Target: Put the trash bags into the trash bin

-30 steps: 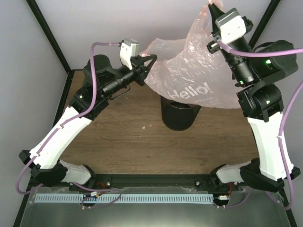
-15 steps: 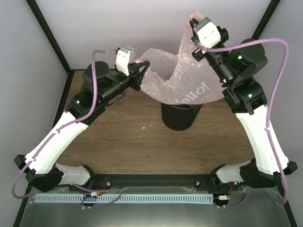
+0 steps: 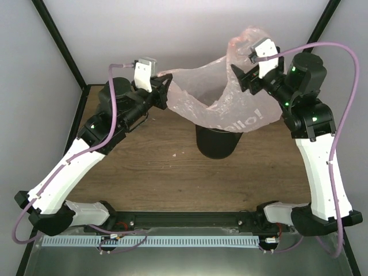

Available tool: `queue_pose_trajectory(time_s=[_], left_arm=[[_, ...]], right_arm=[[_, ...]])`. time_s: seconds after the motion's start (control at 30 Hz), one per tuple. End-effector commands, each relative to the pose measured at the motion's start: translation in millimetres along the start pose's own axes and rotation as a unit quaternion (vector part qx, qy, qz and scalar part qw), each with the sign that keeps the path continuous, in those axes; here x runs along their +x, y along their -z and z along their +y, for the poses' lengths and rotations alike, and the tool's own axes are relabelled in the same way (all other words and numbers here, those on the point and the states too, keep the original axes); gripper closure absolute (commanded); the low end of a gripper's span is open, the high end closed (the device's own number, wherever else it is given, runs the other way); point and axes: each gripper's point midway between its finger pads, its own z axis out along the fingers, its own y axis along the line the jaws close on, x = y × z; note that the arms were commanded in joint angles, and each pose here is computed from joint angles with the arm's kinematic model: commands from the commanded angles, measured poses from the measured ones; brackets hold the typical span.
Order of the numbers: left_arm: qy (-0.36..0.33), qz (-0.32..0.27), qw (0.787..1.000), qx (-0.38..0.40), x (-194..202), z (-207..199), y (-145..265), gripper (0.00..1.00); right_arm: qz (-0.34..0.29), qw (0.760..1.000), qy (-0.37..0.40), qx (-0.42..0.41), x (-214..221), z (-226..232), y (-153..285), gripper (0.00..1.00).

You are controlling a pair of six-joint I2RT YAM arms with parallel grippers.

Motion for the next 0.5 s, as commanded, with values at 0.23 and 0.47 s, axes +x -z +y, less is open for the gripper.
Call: queue_pose_trajectory(time_s=[0.23,0.47], left_arm=[[0.013,0.02,0.991,-0.131,14,68,-8,0.96],[0.023,0.024,0.992,-0.126,17,79,-16,0.96]], right_arm=[[0.1,0.977,-0.146,-0.116,91,0,51,0.01],[0.1,0.978,-0.14,-0.121,79,6,73,0.0]])
